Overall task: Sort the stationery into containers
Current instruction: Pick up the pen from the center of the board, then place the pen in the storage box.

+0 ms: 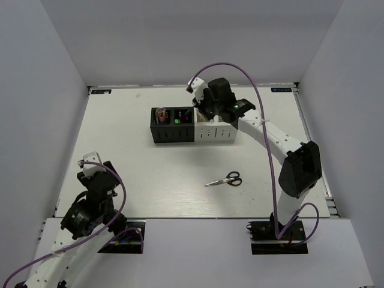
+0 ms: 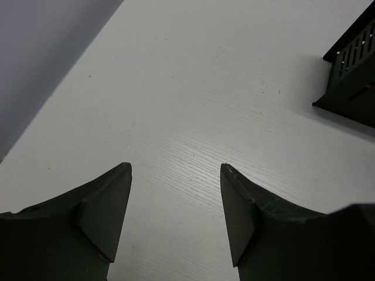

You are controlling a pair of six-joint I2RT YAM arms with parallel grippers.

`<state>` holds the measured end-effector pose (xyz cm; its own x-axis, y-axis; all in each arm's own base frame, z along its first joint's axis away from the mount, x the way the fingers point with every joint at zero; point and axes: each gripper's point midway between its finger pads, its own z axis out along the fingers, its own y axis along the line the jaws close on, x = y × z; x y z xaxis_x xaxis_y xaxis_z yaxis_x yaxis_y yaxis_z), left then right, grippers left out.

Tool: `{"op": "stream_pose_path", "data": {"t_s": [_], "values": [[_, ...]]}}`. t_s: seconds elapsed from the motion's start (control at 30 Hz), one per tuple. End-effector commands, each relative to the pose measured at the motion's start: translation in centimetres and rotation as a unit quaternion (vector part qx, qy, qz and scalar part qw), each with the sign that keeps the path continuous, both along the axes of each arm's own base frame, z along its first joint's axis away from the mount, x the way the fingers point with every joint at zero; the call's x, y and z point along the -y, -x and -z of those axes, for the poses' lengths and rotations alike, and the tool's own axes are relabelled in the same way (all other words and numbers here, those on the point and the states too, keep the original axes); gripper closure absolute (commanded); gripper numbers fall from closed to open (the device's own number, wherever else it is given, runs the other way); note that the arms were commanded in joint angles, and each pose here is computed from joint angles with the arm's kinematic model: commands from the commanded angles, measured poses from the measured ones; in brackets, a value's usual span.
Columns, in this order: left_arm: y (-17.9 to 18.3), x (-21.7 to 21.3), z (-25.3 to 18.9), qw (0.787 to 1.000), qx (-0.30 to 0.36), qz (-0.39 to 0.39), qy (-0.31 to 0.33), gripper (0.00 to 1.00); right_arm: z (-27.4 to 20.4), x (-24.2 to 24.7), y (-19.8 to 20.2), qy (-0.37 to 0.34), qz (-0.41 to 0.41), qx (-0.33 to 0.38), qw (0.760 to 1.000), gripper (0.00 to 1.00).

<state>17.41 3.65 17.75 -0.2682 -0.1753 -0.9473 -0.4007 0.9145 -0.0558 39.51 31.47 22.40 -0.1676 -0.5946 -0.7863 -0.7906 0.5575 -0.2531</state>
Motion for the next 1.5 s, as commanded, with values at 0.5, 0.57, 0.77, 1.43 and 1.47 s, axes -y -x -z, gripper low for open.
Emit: {"op": "stream_pose_path", "data": {"t_s": [0.5, 0.57, 0.77, 1.43, 1.47], "values": [[-0.4, 0.4, 0.2, 1.000, -0.016, 0.009, -0.010, 0.28, -0.2, -0.3, -5.5, -0.174, -0.031, -0.016, 0.984, 1.00], [-0.5, 0.5, 0.2, 1.000, -0.016, 0.010, -0.009, 0.28, 0.4, 0.1, -5.7, -0.177, -0.032, -0.021, 0.983, 1.00], [-0.8, 1.4, 0.5, 0.999, -0.023, 0.034, -0.006, 0.28, 1.7, 0.8, -6.5, -0.181, -0.026, -0.039, 0.982, 0.97], [-2.5, 11.6, 3.2, 0.948, -0.119, 0.296, 0.024, 0.21, 2.8, 1.0, -5.2, -0.172, -0.033, -0.068, 0.982, 0.52], [-2.4, 11.7, 3.3, 0.947, -0.120, 0.298, 0.023, 0.22, 2.6, 1.1, -5.2, -0.172, -0.032, -0.068, 0.982, 0.52]]}}
